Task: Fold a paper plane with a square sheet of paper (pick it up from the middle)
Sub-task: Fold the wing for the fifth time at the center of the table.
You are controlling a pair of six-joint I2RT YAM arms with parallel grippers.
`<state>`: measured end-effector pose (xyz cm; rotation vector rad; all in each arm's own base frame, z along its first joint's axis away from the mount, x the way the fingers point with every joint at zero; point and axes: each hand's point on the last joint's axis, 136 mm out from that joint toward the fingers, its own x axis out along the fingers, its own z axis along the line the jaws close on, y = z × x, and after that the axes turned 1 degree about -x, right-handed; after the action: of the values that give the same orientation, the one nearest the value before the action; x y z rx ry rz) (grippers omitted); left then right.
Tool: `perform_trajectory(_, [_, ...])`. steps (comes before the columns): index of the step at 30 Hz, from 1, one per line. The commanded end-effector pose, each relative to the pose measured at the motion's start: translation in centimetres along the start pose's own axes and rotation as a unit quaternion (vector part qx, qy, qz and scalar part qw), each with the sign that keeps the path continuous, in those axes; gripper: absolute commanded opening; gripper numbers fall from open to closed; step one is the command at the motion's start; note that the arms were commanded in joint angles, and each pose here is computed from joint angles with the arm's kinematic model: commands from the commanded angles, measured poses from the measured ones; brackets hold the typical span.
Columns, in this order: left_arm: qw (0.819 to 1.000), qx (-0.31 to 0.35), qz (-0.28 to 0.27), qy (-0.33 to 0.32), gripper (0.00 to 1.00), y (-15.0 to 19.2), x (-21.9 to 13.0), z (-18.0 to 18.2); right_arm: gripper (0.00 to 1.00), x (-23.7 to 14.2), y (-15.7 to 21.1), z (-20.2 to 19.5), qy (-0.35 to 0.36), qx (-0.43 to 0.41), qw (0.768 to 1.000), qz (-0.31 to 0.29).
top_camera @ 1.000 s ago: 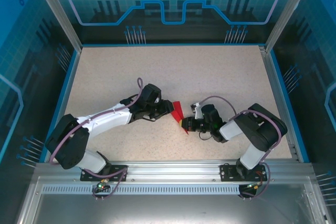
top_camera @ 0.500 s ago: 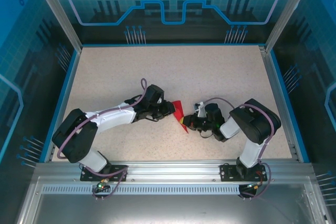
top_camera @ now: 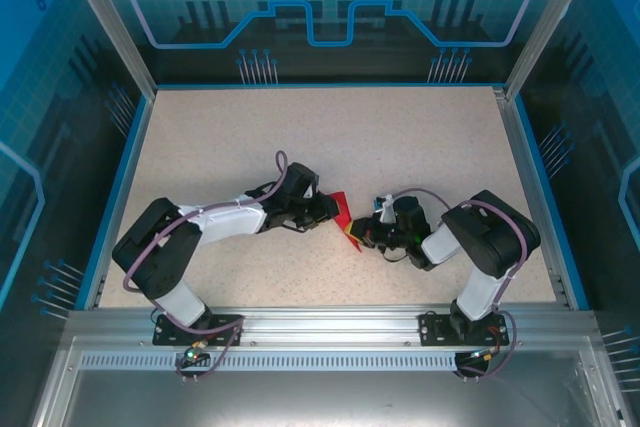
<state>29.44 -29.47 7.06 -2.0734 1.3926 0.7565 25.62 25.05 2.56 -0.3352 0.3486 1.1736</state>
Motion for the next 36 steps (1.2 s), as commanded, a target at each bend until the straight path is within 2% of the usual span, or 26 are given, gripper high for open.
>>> perform_trajectory(1, [0.999, 0.019, 0.009, 0.026, 0.3, -0.1, 0.5, -1.1, 0.0, -0.2, -1.1, -0.4, 0.004, 0.024, 0.999, -0.022])
perform_trajectory(17, [0.997, 0.039, 0.019, 0.069, 0.32, -0.5, 2.6, -2.8, 0.0, 0.0, -1.2, -1.7, 0.014, 0.07, 0.997, -0.023])
perform_trajectory(27, [0.996, 0.046, 0.025, 0.069, 0.33, -0.5, 3.9, -2.3, 0.0, -0.1, -1.5, -1.2, 0.006, 0.079, 0.997, -0.027])
perform_trajectory(36, [0.997, 0.052, 0.023, 0.057, 0.34, -1.0, 5.4, -1.7, 0.09, -0.4, -1.3, -1.5, 0.025, 0.06, 0.998, -0.024])
